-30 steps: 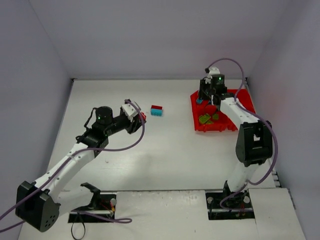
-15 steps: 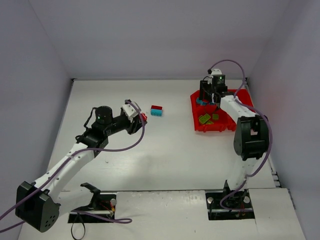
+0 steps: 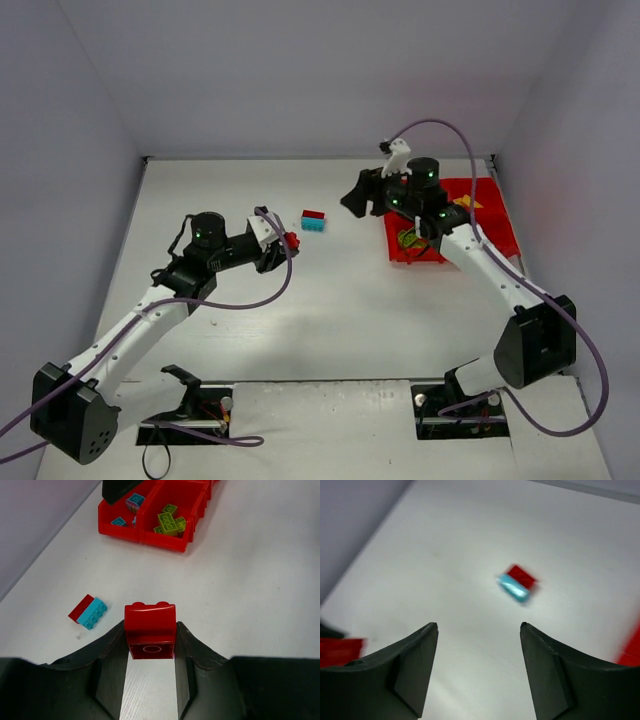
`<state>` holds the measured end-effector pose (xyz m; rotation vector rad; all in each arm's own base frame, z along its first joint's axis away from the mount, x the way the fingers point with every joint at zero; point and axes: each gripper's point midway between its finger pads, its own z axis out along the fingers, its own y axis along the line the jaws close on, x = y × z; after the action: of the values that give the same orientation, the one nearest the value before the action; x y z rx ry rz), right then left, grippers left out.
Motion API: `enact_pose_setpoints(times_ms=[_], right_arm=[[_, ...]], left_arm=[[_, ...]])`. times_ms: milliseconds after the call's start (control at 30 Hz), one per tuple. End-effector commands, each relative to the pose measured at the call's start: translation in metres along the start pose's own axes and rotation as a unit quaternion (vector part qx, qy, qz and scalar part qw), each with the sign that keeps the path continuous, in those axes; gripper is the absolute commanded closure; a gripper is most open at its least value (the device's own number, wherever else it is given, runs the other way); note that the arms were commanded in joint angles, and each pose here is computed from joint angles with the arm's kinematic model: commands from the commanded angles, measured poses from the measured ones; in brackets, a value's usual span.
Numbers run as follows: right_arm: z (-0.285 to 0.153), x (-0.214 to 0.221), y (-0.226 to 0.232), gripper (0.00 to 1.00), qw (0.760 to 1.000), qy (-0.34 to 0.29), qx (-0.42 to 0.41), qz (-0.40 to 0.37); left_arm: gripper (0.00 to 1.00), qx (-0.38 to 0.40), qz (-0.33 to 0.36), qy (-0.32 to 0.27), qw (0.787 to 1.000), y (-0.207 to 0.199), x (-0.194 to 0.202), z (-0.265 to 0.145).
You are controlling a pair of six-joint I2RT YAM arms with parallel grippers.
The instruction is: Sort the legos into containers by color
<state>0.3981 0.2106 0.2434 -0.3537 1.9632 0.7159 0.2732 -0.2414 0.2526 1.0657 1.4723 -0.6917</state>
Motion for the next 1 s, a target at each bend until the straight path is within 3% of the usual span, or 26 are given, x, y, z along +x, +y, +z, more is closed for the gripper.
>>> enact_pose_setpoints(times_ms=[0,100,300,967], right_arm=[[-0.016,-0.005,0.084,0.35,0.989,-0.019,-0.148,0.017],[-0.032,-0.01,0.122,0.31,0.975,-0.034,-0.217,0.024],[-0.043,-0.006,0.155,0.3,0.966,-0.032,-0.255,0.017],[-0.007,0.031,0.185,0.35,0.967,0.025,-0.253,0.031]], left_arm=[[0.79,0.028,0.072,-0.047,0.996,-0.009,-0.036,-0.006],[0.79,0.02,0.084,-0.036,0.996,-0.007,-0.033,-0.007],[0.79,0.01,0.088,-0.026,0.996,-0.004,-0.03,-0.007],[0.8,-0.007,0.084,0.005,0.996,0.002,-0.018,-0.001]])
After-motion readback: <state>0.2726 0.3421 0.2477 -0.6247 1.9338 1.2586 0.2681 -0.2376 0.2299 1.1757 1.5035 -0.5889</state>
